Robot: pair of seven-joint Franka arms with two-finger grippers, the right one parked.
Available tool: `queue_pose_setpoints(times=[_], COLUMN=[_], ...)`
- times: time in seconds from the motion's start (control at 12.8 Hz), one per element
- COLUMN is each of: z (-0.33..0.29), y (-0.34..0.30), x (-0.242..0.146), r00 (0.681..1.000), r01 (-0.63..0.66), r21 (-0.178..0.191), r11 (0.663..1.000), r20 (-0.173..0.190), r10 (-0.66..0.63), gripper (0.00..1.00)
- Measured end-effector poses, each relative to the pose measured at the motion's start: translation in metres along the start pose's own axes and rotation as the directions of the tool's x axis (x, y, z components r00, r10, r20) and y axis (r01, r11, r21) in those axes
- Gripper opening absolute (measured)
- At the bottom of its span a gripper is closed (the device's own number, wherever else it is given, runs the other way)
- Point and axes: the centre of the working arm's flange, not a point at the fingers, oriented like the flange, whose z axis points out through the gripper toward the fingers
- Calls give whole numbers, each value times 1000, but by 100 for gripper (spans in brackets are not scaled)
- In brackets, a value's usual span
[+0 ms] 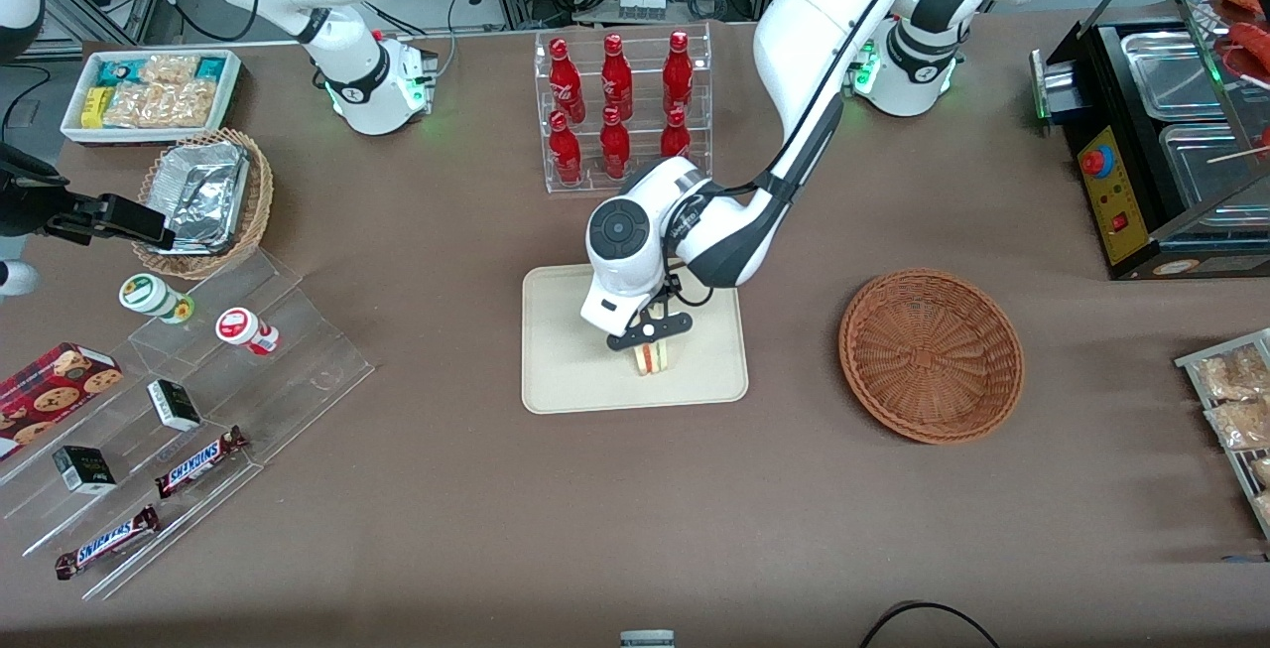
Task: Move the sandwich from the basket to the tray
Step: 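Lift the sandwich and carry it with the left gripper over the tray, then lower the sandwich onto the tray and open the left gripper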
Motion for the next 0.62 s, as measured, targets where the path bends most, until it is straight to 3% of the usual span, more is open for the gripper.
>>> queue_pose_setpoints(times=[0.08,0.16,0.62], z=[2,4,-21], y=[0,1,6], x=[0,1,9], r00=[1000,1000,1000], r01=[4,5,10], r21=[1,2,-21], r11=[1000,1000,1000], r20=[1,2,-15], r10=[-4,-5,-10], gripper=[15,22,85])
